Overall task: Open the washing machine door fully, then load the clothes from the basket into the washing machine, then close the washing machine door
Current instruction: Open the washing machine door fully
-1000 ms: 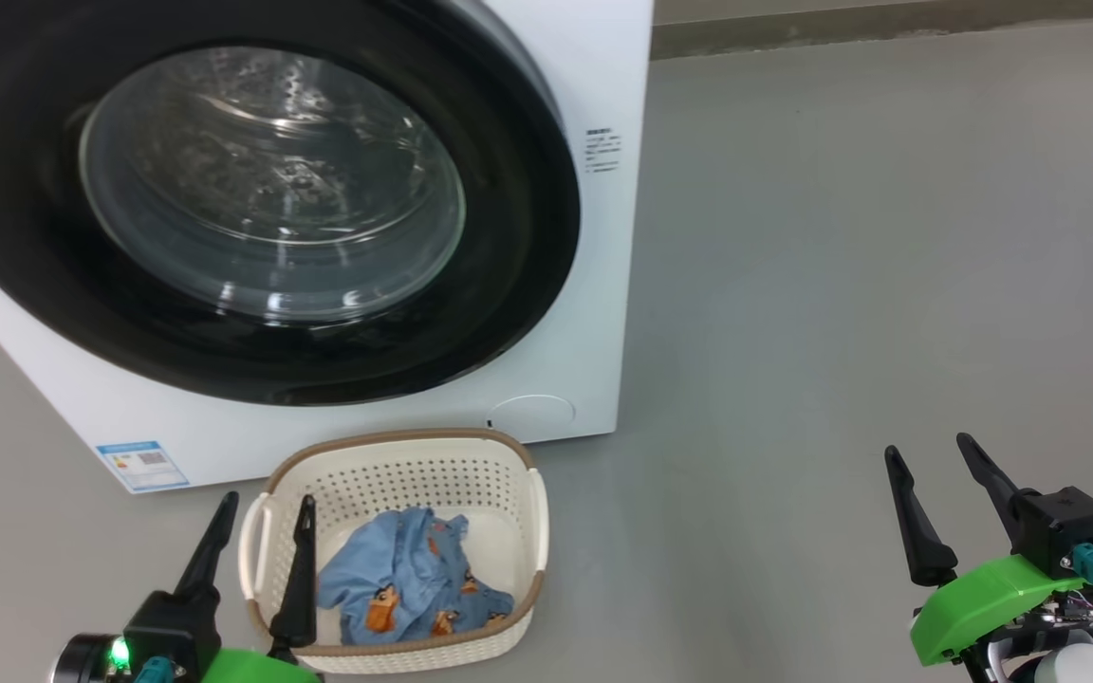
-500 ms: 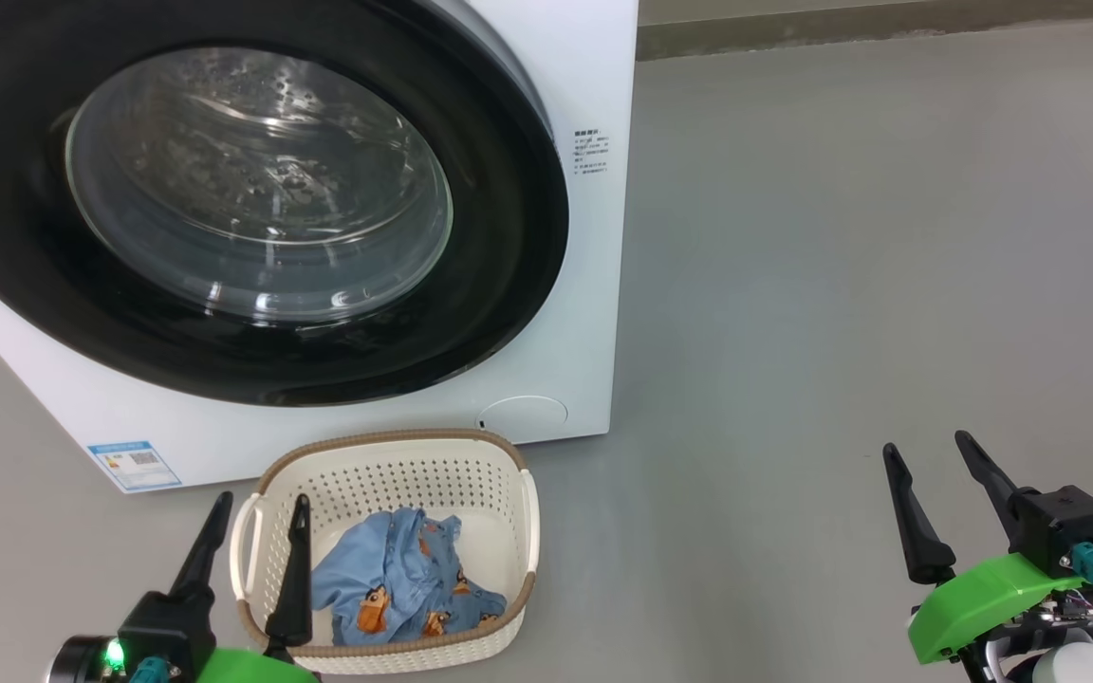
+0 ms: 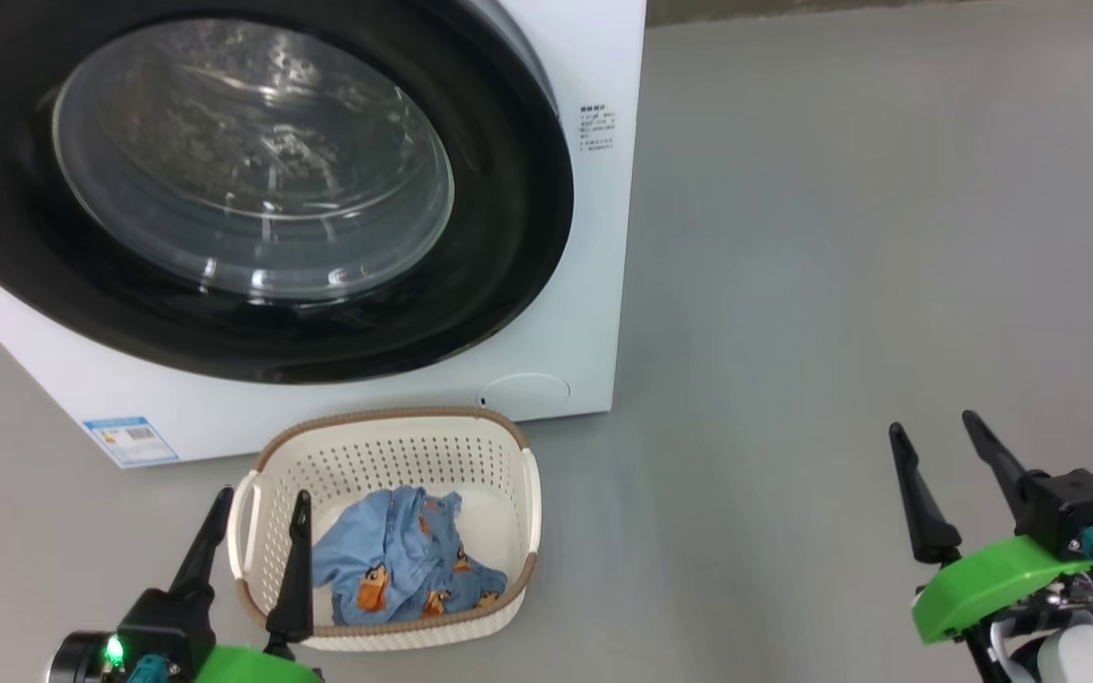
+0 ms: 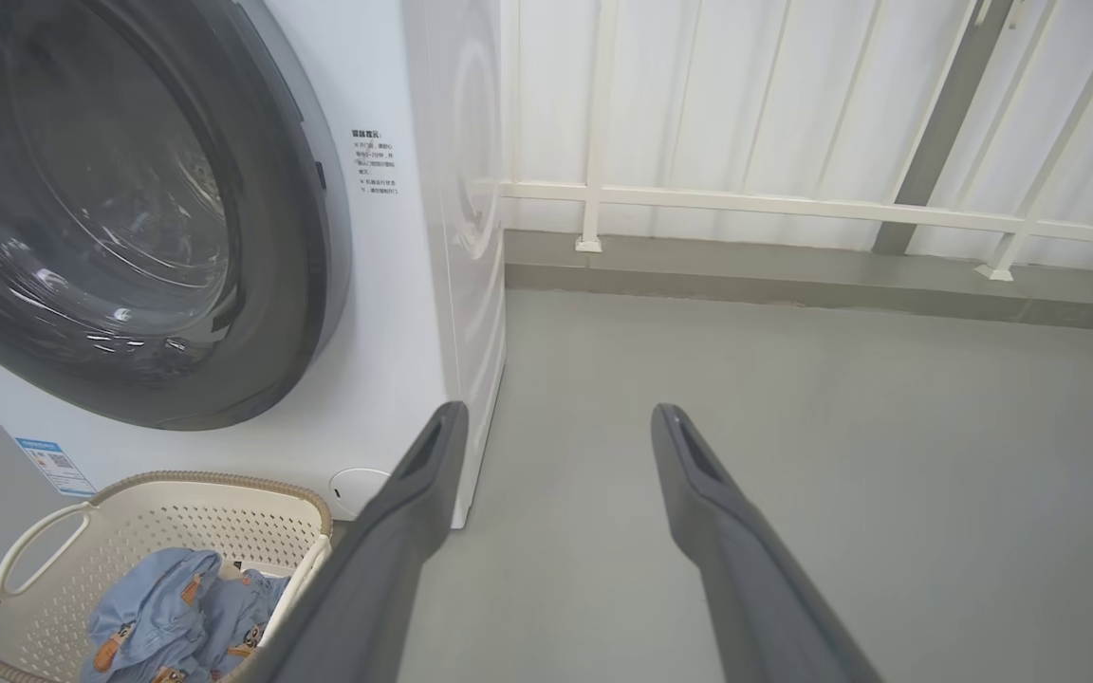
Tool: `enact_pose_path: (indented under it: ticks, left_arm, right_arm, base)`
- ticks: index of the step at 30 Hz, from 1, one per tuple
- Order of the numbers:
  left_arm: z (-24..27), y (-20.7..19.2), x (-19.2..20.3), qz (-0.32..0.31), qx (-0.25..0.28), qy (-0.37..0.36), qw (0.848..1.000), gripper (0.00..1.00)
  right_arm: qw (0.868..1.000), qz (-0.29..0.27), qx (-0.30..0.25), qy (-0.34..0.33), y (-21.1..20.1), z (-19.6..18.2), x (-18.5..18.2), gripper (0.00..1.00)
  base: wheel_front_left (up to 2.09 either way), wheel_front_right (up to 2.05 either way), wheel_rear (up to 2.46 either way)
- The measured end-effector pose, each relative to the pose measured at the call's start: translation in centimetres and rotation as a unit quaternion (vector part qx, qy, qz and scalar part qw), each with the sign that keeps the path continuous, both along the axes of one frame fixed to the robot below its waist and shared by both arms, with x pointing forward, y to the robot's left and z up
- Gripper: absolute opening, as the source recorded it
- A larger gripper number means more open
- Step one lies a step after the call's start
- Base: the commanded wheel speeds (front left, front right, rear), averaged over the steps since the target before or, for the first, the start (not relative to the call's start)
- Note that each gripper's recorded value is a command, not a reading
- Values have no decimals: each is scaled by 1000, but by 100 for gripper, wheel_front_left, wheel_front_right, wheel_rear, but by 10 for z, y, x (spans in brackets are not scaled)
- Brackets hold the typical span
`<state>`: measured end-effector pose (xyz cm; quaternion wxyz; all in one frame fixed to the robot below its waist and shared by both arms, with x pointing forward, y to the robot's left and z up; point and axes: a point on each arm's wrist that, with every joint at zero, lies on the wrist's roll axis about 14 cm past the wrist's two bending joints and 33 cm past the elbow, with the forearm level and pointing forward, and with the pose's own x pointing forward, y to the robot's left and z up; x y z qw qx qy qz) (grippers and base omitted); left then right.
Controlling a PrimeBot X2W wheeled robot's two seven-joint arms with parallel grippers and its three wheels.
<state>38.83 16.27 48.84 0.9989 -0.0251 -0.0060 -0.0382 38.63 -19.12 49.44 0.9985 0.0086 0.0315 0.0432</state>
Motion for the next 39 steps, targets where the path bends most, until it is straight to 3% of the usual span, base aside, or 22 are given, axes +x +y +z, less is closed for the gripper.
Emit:
enact_pose_path:
  ticks: [6,8,9,10,11,16,20,22,26,31,35,39]
  left_arm:
    - [-1,-1,11,-1,3,-1,1000,100]
    - [1,-1,17,-1,2,-4,1000,100]
    - [0,-1,19,0,2,-4,1000,100]
    - [-1,-1,22,0,2,-2,1000,100]
    - [-3,-1,26,0,1,0,1000,100]
    - [-3,-4,43,-2,-2,-5,1000,100]
    - [-7,-9,56,-8,-6,-4,1000,100]
    - [-8,-11,63,-11,-5,-5,1000,100]
    - [-13,-14,73,-15,-7,-3,1000,100]
    - [-22,-8,74,-9,-7,8,1000,100]
    - [-27,0,73,0,-3,14,1000,100]
    - [-33,4,73,6,-1,22,1000,100]
  right_arm:
    - [999,-20,40,-18,-8,9,21,96]
    - [996,-32,73,-30,-12,15,31,47]
    - [994,-37,92,-34,-13,18,37,37]
    - [993,-40,107,-36,-14,19,42,37]
    - [988,-46,139,-42,-16,22,53,0]
    - [970,-54,231,-46,-17,26,85,0]
    - [941,-46,330,-55,-13,38,118,0]
    - [916,-38,397,-46,-8,41,136,0]
    - [843,-14,538,9,7,32,166,0]
    - [765,28,636,95,37,14,190,0]
    - [728,81,663,156,71,13,203,0]
    - [718,113,656,203,96,8,212,0]
  base:
    - [0,0,0]
    - [0,0,0]
    - [0,0,0]
    - [0,0,0]
    - [0,0,0]
    - [0,0,0]
    - [0,0,0]
    - [0,0,0]
    - [0,0,0]
    - [0,0,0]
    - [0,0,0]
    - [0,0,0]
